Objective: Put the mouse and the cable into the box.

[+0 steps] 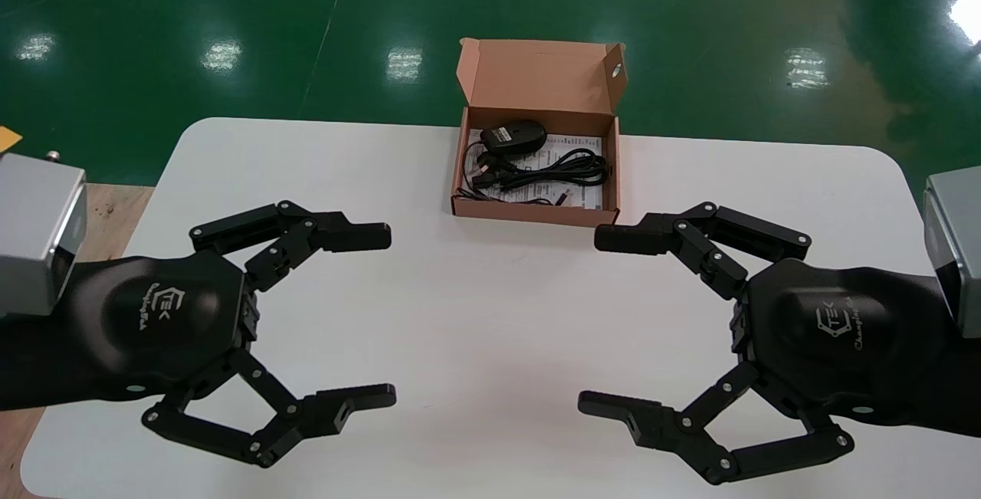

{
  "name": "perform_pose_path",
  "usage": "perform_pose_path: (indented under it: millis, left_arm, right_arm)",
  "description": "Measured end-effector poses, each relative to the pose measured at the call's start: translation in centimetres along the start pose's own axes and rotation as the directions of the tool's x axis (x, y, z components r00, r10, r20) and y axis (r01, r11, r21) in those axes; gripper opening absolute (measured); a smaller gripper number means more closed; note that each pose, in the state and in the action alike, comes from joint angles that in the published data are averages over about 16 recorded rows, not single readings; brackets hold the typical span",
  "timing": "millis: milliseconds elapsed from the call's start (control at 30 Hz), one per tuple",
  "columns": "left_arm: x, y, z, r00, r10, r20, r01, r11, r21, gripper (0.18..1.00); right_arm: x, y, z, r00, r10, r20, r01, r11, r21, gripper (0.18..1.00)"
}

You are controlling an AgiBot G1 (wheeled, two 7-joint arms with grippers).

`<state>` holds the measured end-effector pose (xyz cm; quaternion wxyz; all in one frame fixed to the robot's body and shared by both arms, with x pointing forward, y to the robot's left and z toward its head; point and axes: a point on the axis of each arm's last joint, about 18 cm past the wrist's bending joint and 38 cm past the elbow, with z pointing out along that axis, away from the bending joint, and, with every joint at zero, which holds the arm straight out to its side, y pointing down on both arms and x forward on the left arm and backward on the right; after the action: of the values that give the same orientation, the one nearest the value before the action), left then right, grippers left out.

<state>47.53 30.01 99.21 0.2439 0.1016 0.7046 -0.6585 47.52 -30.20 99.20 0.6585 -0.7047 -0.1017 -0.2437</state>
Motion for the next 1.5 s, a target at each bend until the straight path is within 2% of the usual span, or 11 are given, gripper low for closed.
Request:
perform_pose_path:
  millis: [1500]
  left_arm:
    - [-0.01,0.01,0.0,1.0,0.0,0.0,0.0,1.0,0.0,1.001]
  right_arm:
    - [0.04,0.0,-0.01,1.0,0.0,-0.001,0.0,1.0,0.0,1.0]
